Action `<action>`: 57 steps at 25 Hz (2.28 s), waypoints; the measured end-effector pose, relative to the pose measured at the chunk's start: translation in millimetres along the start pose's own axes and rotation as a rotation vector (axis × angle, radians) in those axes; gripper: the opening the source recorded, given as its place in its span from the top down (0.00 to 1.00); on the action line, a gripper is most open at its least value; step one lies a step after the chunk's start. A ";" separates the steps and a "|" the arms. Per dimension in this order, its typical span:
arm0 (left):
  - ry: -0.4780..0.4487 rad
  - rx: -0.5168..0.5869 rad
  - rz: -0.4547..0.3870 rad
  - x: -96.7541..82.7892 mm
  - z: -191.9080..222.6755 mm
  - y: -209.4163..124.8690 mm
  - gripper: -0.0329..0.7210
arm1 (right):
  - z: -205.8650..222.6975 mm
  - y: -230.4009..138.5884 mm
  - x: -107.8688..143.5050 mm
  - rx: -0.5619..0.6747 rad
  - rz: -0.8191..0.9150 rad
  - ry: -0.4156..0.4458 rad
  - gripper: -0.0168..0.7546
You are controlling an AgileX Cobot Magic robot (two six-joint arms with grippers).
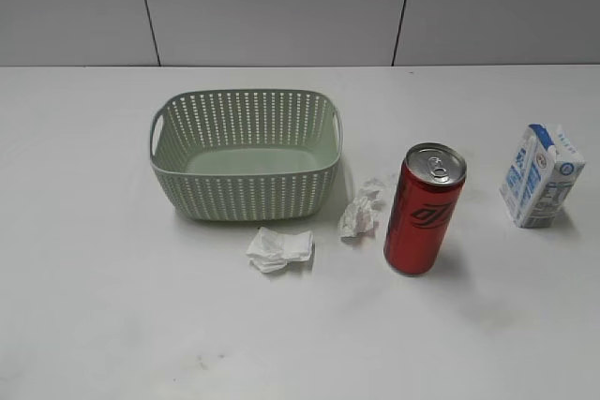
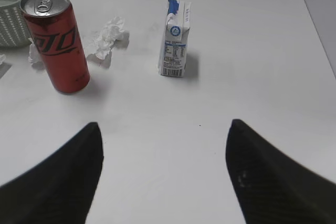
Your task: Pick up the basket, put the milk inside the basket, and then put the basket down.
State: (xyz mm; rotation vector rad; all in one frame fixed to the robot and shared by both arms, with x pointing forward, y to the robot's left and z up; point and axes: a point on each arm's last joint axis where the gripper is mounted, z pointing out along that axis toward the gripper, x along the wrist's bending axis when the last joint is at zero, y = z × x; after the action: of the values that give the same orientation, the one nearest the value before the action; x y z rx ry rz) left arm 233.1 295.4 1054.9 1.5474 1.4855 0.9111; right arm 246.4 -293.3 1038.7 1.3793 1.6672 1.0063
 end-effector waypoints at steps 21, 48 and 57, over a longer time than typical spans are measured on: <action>0.001 0.000 0.000 0.1 0.0 0.0 0.18 | 0.0 0.0 0.0 0.000 0.000 0.000 0.24; -0.051 0.123 -0.057 -1.7 42.1 62.0 0.18 | 0.0 0.0 0.0 0.000 0.000 0.000 0.24; -0.064 0.249 -0.051 2.2 116.7 120.7 0.18 | 0.0 0.0 0.0 0.000 0.000 0.000 0.24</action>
State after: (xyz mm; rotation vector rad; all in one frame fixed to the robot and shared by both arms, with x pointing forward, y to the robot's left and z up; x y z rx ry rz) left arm 390.4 290.2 1113.5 1.6900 1.6325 0.6596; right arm 246.4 -293.3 1038.7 1.3793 1.6672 1.0063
